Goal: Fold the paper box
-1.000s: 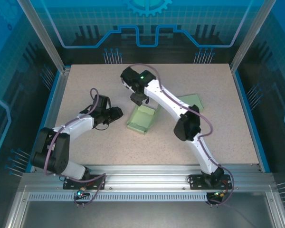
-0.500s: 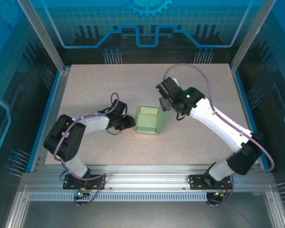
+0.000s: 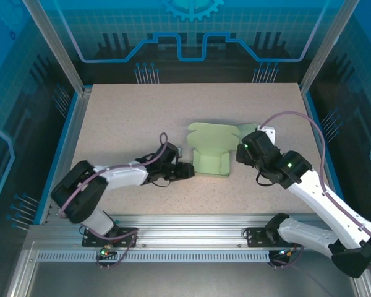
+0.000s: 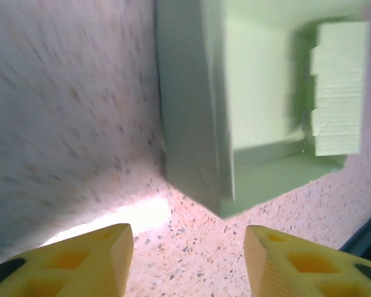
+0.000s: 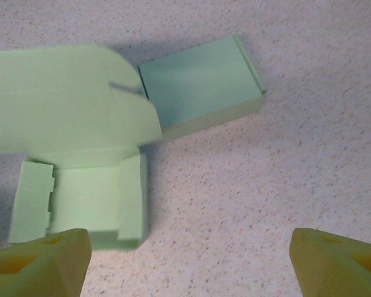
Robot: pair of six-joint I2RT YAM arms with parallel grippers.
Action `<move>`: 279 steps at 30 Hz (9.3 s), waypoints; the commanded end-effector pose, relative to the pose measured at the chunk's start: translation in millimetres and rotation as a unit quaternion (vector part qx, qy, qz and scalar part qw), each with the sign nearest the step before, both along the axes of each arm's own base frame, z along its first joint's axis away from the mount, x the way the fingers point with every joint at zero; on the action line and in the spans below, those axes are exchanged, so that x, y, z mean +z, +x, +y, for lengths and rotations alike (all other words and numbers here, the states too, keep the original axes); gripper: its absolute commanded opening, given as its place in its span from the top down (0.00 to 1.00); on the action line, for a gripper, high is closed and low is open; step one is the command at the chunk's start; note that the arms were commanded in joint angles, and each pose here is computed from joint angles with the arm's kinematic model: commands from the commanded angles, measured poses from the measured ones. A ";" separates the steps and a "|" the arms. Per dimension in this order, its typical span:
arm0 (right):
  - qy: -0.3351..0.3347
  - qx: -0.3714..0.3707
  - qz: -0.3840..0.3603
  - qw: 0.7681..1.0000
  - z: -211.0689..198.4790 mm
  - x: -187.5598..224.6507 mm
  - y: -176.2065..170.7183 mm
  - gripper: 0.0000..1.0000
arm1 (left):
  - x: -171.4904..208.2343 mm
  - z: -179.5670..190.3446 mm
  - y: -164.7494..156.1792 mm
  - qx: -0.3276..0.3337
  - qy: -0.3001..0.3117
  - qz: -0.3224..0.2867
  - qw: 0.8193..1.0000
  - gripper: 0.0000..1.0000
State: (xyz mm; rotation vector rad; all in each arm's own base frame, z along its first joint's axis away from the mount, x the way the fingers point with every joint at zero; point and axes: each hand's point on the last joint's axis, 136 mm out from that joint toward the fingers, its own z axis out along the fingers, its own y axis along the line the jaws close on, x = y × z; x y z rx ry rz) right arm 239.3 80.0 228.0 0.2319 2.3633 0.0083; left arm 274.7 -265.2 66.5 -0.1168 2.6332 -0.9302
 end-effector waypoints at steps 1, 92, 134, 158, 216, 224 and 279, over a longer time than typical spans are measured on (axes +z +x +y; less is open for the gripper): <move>0.054 -0.011 0.030 0.998 8.4 -23.8 -10.3 0.15 | 39.2 36.8 30.5 0.032 0.074 -0.082 0.993 0.43; -0.289 0.133 0.168 0.933 96.6 -216.7 115.6 0.61 | 57.0 42.5 130.2 -0.174 0.243 -0.275 0.914 0.95; -0.395 0.108 0.143 0.901 75.9 -194.0 162.2 0.77 | 49.3 42.9 124.9 -0.207 0.256 -0.278 0.902 0.97; -0.454 0.054 0.119 0.882 79.8 -210.8 138.3 0.89 | 55.3 52.7 143.2 -0.136 0.144 -0.221 0.955 0.97; -0.165 0.150 0.084 0.971 134.2 -131.5 142.1 0.31 | 93.9 76.2 133.4 -0.101 0.171 -0.229 0.953 0.29; -0.083 0.149 0.105 0.980 121.6 -123.5 130.7 0.38 | 100.1 124.3 81.5 0.127 0.195 -0.154 0.960 0.19; -0.038 0.150 0.174 0.973 99.5 -189.5 139.1 0.55 | -36.4 81.6 87.5 0.048 0.438 -0.030 0.897 0.74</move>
